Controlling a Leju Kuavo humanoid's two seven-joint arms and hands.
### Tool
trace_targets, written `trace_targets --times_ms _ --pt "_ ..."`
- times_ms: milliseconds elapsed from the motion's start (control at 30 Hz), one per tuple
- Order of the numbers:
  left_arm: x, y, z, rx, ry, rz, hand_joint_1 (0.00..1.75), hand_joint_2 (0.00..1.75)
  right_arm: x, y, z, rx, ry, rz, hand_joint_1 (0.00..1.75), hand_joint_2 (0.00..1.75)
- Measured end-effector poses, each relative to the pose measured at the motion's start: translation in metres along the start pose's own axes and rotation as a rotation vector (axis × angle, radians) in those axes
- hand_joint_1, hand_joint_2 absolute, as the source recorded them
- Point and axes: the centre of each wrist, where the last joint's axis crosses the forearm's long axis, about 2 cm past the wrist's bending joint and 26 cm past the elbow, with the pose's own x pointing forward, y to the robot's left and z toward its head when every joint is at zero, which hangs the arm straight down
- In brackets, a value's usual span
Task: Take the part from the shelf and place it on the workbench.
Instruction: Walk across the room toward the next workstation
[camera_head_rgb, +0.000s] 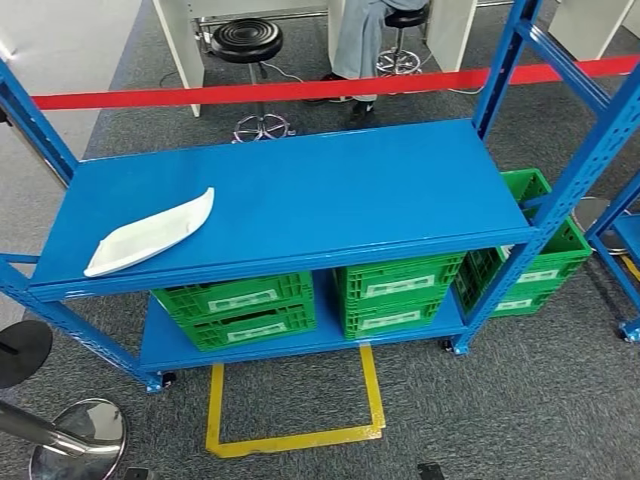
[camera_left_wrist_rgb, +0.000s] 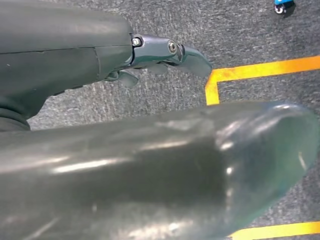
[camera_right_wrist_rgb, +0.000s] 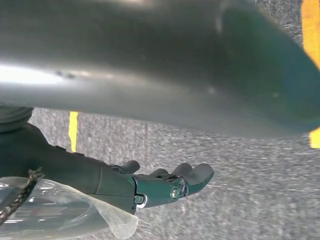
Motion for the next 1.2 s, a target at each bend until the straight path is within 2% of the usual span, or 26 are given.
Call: trace_targets --times_ms 1200 --pt "0.0004 -0.0002 -0.0004 -0.007 -0.004 -0.005 0.00 0.00 -0.0008 0.0010 0.0005 0.001 0.020 -0.023 0.00 0.00"
